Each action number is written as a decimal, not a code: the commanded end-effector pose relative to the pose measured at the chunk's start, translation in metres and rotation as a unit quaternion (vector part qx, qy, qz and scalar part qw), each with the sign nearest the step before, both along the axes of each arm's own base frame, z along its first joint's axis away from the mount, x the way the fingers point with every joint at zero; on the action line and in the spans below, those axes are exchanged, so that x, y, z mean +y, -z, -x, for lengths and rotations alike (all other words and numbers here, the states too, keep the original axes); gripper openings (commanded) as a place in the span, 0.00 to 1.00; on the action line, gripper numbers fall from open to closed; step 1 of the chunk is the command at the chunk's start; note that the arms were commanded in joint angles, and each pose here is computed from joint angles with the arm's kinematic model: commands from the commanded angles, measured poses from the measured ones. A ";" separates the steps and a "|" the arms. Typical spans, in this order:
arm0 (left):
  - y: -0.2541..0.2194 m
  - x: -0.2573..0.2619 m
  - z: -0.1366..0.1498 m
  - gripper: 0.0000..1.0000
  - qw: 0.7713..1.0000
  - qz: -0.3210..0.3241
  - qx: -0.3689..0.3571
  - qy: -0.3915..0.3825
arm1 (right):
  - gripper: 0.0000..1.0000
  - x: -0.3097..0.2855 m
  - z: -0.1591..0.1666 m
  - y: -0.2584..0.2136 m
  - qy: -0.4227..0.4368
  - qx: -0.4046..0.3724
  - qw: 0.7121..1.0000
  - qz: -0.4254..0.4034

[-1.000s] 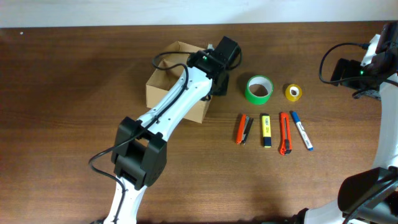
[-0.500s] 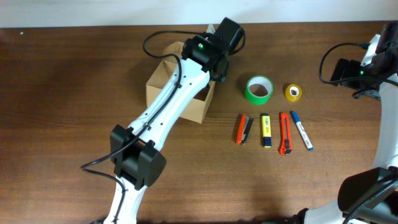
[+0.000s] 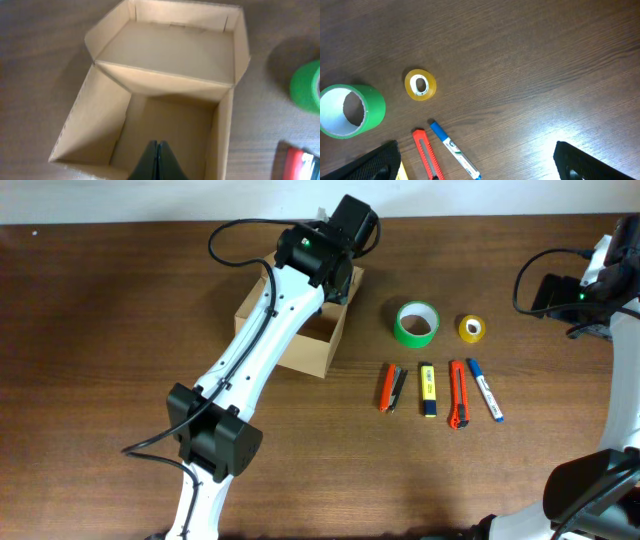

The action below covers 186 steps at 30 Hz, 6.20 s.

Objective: Pack container

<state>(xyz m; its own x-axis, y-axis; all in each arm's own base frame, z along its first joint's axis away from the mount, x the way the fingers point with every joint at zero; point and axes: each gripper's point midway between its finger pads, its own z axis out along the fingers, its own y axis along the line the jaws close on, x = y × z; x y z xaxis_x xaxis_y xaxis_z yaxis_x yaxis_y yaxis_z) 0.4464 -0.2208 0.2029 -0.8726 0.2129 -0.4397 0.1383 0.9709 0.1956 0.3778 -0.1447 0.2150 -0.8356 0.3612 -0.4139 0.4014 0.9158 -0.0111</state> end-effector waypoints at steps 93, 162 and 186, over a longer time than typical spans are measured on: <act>-0.075 0.367 0.031 0.34 0.950 0.038 0.016 -0.309 | 1.00 -0.001 0.003 -0.002 0.004 0.007 1.000 -0.002; -0.077 0.363 0.024 0.99 0.964 0.035 0.015 -0.263 | 0.70 0.163 -0.090 0.142 -0.179 0.136 0.974 -0.040; -0.077 0.363 0.024 0.99 0.964 0.035 0.015 -0.263 | 0.48 0.171 -0.045 0.210 -0.185 0.236 0.953 -0.049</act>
<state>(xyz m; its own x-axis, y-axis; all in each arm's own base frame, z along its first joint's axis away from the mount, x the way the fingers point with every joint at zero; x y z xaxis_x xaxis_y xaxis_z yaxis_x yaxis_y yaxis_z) 0.4237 0.1424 0.2681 -0.8735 -0.3027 -0.3813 -0.3784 0.9149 0.1404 0.4316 0.0172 0.0186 -0.9990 0.0366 0.0255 0.0361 0.9992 -0.0195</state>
